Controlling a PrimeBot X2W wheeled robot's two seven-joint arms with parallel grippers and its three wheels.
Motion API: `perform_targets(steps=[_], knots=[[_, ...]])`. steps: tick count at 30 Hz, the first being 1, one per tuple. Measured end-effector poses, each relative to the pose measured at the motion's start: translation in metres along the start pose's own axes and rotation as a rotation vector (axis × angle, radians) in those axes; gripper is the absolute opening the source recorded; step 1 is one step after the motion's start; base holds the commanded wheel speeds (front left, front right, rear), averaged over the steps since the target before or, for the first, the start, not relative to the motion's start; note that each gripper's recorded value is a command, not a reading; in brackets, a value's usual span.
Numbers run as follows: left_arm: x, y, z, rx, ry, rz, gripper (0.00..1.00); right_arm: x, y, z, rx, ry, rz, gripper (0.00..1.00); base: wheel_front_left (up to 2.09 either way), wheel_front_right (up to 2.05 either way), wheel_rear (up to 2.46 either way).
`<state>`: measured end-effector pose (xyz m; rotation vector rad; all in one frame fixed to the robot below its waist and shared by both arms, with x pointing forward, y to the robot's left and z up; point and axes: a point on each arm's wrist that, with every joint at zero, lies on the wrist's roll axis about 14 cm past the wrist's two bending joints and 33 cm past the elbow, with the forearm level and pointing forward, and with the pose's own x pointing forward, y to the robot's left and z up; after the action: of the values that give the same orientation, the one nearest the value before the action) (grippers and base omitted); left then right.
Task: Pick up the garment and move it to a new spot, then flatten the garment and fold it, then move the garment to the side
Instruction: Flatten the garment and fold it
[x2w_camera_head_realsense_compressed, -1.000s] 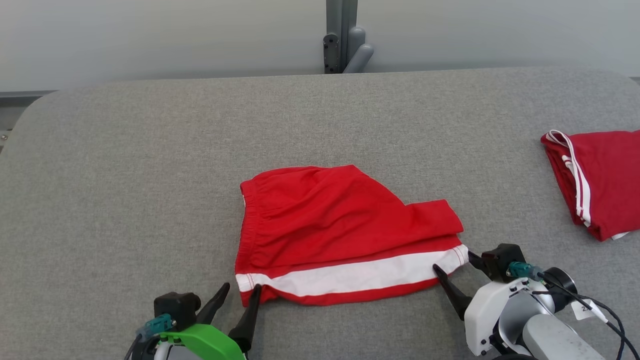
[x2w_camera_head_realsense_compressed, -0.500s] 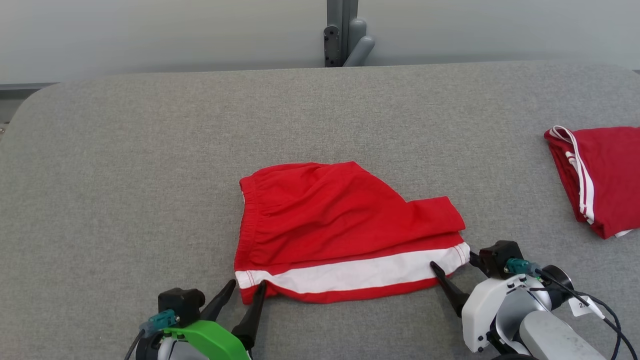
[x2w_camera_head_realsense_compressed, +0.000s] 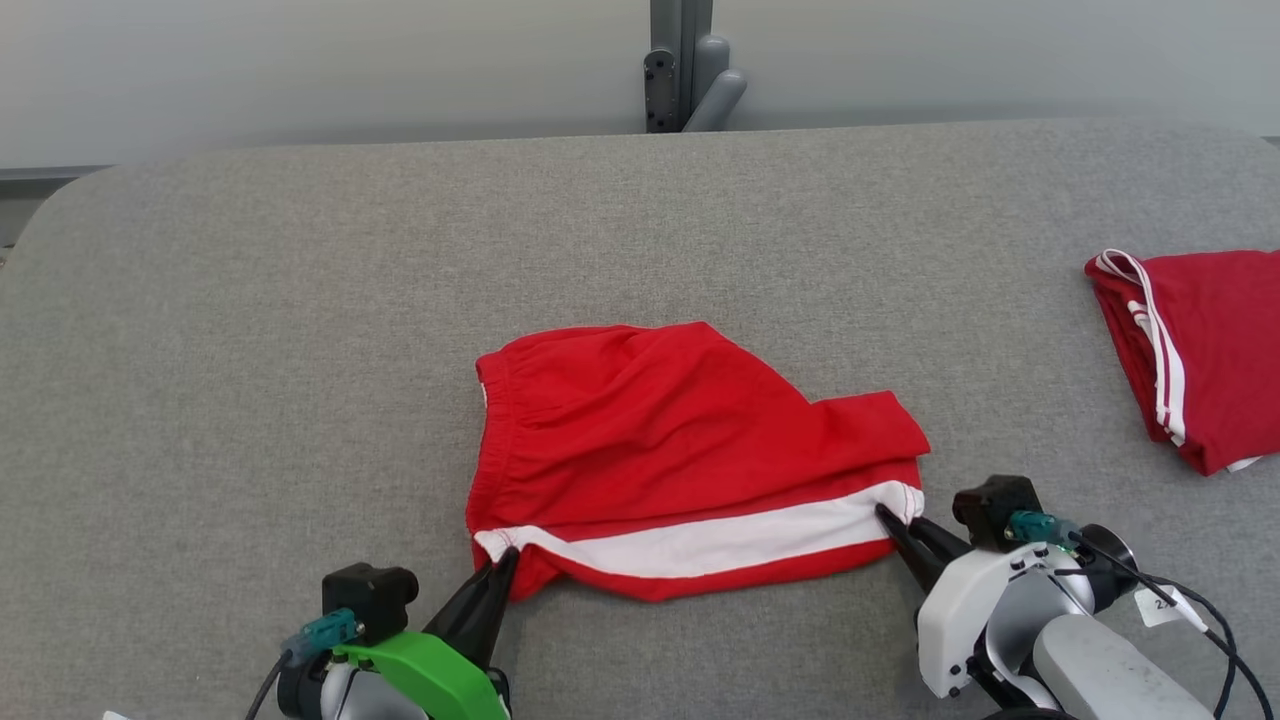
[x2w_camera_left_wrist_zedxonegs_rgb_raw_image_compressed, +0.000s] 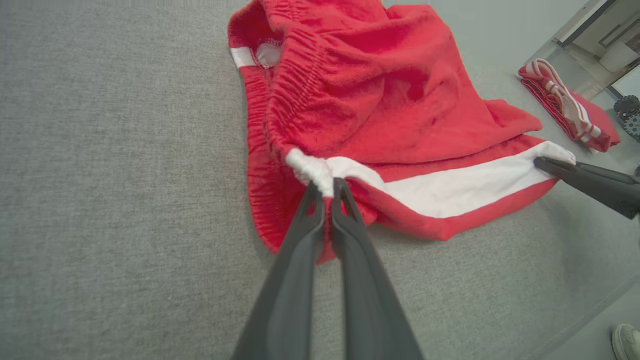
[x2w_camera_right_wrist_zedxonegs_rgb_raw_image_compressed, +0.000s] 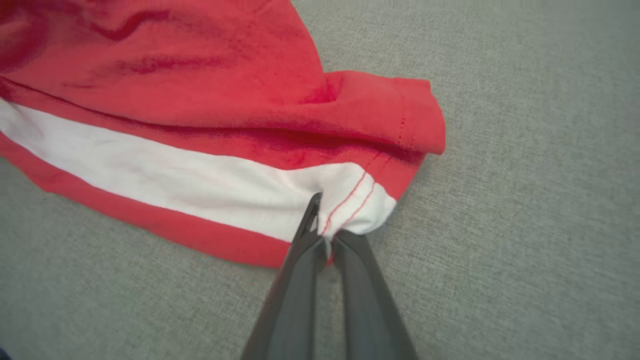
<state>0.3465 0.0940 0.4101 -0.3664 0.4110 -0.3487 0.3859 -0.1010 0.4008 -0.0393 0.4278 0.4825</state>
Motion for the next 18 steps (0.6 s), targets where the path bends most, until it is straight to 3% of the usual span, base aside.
perform_targets(steps=[2, 8, 15, 18], knots=[[0.0, -0.004, 0.005, 0.007, -0.01, -0.019, 0.0, 0.0, -0.002, 0.005, 0.007, -0.014, -0.003, 0.0, 0.0, 0.0, 0.0], [-0.002, -0.015, 0.054, -0.014, -0.117, -0.089, 0.0, -0.011, -0.029, 0.065, 0.152, -0.207, -0.038, 0.0, 0.0, 0.0, 0.0], [-0.001, -0.049, 0.147, 0.041, -0.246, -0.27, 0.0, -0.038, -0.064, 0.154, 0.198, -0.394, -0.024, 0.0, 0.0, 0.0, 0.0], [0.009, -0.063, 0.183, 0.093, -0.266, -0.344, 0.0, -0.038, -0.072, 0.191, 0.154, -0.43, -0.003, 0.0, 0.0, 0.0, 0.0]])
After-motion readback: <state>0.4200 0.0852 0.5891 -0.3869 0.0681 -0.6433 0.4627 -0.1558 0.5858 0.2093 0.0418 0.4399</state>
